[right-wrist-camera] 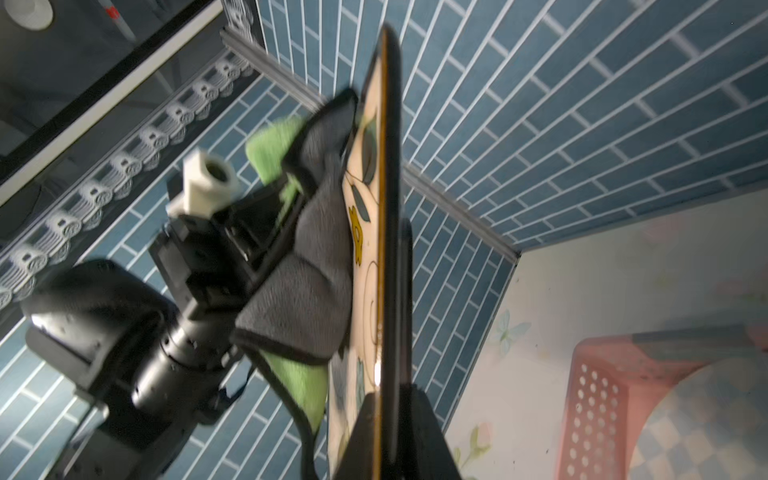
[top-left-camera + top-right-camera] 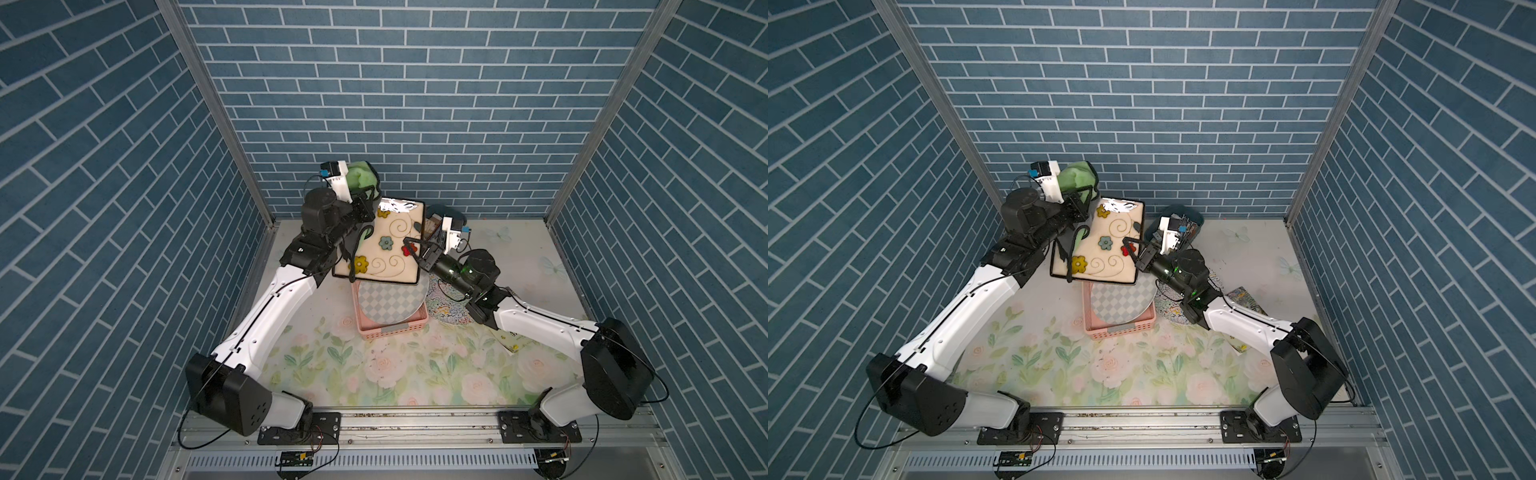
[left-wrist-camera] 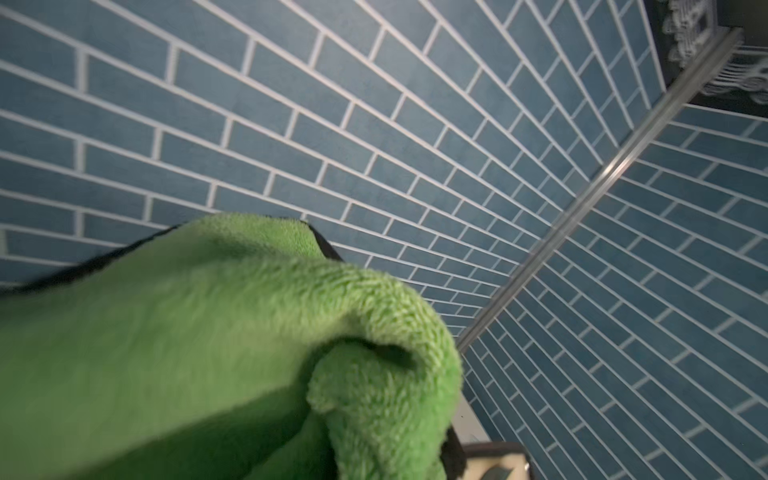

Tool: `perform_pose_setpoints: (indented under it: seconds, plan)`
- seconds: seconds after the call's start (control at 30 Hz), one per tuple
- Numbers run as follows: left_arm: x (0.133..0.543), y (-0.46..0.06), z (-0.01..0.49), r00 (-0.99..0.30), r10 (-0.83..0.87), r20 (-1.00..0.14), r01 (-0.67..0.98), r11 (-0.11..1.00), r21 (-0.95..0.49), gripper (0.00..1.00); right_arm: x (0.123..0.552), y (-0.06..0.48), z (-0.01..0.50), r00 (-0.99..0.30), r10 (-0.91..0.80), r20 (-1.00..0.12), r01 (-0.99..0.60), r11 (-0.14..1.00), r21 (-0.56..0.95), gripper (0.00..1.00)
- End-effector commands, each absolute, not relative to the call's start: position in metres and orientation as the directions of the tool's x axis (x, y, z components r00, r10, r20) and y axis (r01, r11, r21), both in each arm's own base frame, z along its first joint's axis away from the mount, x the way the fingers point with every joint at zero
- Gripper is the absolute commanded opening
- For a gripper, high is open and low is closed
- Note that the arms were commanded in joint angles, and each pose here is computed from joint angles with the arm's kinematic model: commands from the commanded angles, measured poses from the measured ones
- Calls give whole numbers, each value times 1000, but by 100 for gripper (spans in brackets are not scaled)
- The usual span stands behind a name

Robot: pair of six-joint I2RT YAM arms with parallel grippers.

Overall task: Wipe the wet plate dry
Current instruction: Wipe the plate with towel.

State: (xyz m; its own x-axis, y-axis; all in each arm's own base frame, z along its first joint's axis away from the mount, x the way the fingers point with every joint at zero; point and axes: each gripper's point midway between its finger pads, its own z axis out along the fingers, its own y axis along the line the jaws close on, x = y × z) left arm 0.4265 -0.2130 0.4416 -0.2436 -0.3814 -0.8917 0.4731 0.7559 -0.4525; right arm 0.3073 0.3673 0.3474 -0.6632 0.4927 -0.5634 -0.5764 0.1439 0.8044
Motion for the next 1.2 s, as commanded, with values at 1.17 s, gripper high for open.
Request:
perform_pose_setpoints:
  seconds: [1.17]
  plan:
    - [374,-316,292,-592,-249,-767,471,665,-579,0,291,239,522,-357,793,-494,-840,-41,541,0]
